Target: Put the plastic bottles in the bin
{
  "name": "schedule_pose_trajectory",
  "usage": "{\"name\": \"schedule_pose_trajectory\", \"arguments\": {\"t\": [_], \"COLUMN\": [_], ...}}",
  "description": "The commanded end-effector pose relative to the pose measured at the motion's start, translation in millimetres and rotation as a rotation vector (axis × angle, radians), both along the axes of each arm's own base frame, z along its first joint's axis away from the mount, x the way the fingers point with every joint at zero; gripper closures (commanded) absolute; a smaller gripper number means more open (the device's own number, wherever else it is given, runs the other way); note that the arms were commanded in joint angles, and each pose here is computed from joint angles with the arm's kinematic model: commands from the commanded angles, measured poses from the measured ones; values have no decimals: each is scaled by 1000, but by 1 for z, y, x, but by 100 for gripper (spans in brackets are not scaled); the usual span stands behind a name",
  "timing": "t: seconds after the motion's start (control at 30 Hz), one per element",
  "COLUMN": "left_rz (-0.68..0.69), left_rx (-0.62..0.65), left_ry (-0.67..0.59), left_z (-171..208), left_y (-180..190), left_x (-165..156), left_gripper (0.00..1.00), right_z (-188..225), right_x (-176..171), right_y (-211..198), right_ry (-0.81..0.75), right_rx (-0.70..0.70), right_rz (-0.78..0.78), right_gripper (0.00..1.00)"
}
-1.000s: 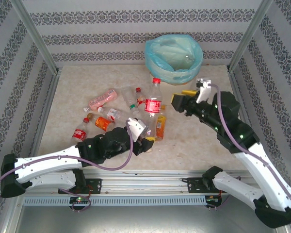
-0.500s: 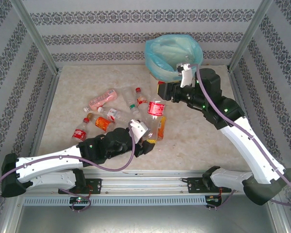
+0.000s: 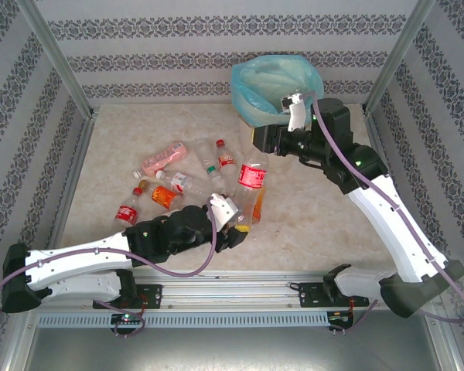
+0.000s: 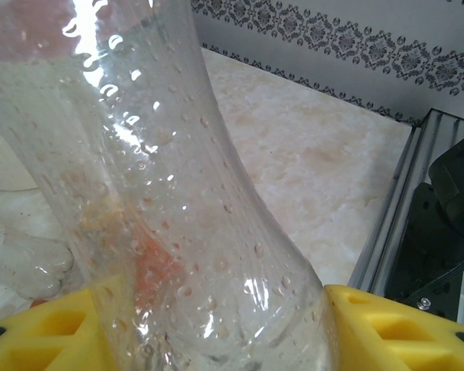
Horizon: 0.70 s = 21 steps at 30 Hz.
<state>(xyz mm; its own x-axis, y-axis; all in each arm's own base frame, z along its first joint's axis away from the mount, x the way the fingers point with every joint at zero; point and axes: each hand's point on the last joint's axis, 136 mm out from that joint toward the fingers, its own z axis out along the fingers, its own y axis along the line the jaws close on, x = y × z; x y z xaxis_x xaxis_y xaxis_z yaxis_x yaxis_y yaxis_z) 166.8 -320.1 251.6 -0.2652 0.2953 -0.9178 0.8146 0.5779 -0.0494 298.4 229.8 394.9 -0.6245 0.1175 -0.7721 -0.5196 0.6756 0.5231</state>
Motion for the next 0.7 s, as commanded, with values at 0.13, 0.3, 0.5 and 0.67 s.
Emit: {"name": "schedule_pose_trajectory", "arguments": {"t": [0.13,0.3,0.5,0.67], "left_rz": [-6,21,62,134], "left_rx": [42,40,-3,-74], "left_ry": [-42,-46,-74,-121], "left_z": [-1,-1,7,23], "left_y": [4,9,19,37], "left_x": [-2,0,4,9], "left_gripper": [100,100,64,18], "right_z": [12,19,38,74], "right_x": [-15,-16,-12,-8], "right_y": [16,13,2,-16], "right_ry": [33,3,-82,-217], "right_rx": [75,83,73,89], "right_rz": [137,136,73,-36], "right_gripper": [61,87,100,100]}}
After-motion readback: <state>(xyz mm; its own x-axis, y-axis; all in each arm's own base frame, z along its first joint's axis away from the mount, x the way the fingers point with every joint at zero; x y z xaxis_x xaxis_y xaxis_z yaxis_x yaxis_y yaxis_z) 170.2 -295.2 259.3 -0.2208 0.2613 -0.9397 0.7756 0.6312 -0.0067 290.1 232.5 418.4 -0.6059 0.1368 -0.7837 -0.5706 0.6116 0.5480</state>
